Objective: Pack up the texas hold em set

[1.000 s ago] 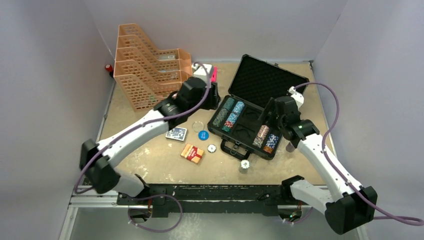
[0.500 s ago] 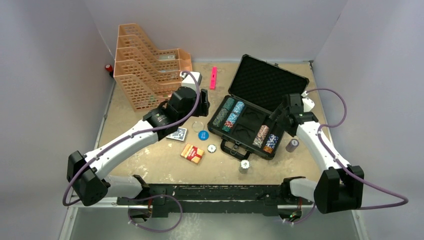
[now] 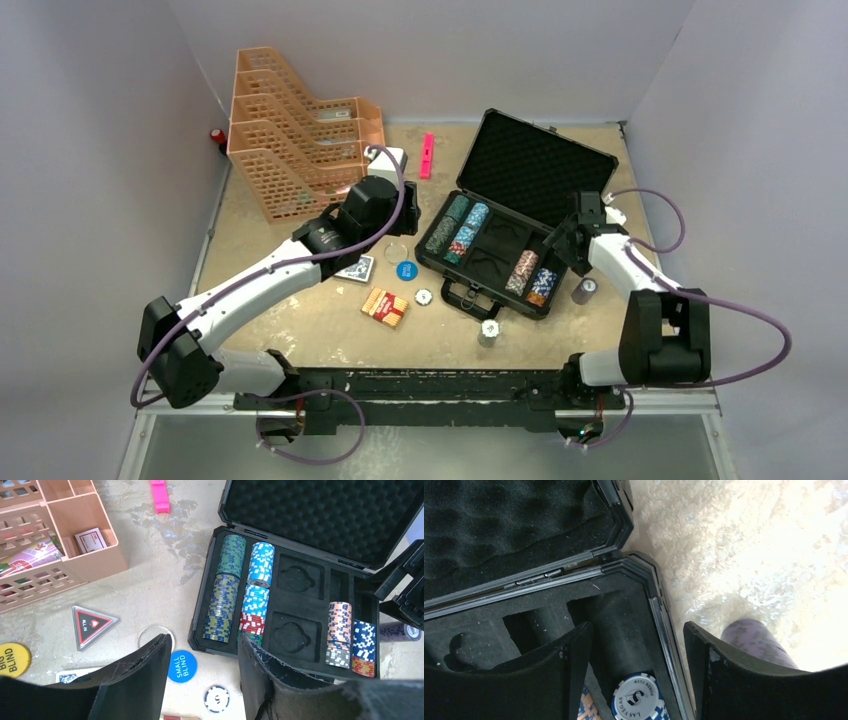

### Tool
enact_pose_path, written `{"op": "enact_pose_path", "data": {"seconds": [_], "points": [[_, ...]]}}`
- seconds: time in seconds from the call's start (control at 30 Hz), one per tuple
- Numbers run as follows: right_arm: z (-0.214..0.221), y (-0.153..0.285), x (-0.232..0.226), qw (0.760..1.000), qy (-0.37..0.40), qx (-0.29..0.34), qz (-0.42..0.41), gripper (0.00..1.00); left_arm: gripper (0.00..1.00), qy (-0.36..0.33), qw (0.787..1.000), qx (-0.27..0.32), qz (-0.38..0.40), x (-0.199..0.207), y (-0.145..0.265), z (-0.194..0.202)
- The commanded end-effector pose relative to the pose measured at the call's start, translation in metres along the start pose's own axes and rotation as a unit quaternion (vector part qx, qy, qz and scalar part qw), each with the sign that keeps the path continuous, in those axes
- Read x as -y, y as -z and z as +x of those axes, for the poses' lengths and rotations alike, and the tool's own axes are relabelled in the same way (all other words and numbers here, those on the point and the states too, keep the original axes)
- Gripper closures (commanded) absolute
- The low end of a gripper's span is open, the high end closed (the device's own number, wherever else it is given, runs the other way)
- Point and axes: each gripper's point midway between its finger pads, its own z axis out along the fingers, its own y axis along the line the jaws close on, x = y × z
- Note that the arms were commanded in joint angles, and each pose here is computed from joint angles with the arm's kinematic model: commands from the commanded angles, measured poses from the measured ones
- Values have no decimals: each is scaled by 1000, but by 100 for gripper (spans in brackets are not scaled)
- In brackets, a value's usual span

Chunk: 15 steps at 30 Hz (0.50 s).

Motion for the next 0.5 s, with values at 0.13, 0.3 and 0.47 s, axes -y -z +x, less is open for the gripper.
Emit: {"op": "enact_pose_path", "data": {"seconds": [0.13,0.3,0.47], "points": [[8,-4,-51,990,55,-37,-128,48,51,8,1000,22,1,4,-3,-10],[-6,2,-74,984,64,-25,-167,61,51,8,1000,19,1,4,-5,-8],[-19,2,-99,977,52,-15,-204,71,52,7,1000,15,3,6,-6,-6]]}}
